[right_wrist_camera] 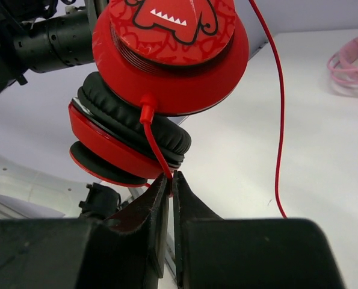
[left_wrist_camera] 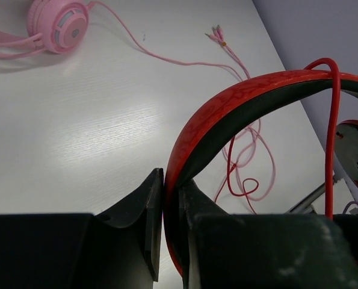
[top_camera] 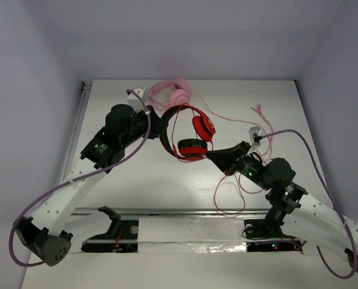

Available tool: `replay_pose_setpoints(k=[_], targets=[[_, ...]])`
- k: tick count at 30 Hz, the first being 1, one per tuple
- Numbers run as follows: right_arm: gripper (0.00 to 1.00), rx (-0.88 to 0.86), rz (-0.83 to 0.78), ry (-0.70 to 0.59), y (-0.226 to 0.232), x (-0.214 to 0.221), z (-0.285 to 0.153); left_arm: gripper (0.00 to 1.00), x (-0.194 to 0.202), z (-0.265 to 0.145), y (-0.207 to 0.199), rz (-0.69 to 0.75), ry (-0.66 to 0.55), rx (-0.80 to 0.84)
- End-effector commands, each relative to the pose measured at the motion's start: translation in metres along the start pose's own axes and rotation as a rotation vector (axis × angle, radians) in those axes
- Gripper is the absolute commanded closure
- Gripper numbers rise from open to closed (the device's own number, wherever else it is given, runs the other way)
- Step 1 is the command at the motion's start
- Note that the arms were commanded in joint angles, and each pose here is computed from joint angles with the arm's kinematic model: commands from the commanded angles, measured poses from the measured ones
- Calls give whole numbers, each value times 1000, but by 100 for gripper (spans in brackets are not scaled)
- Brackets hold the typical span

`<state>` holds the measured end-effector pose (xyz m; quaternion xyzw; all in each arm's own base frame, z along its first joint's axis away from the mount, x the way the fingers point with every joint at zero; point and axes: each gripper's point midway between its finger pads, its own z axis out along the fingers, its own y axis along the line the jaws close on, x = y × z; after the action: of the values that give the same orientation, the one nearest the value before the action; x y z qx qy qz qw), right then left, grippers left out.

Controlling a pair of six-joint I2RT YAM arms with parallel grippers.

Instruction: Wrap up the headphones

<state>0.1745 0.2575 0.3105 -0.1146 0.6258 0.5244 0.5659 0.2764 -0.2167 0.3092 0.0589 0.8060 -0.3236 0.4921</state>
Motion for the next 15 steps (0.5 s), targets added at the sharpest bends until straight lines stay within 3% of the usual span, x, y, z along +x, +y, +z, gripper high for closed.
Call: replay_pose_setpoints(k=[1, 3, 15], targets=[[88, 19, -28, -35, 0, -14, -3, 100, -42, -11, -33, -50, -149, 134], [99, 27, -26, -31, -1, -13, -1, 100, -38, -8, -35, -54, -131, 149], [100, 172, -24, -67, -31, -15, 12, 100, -25, -14, -61, -93, -64, 297]])
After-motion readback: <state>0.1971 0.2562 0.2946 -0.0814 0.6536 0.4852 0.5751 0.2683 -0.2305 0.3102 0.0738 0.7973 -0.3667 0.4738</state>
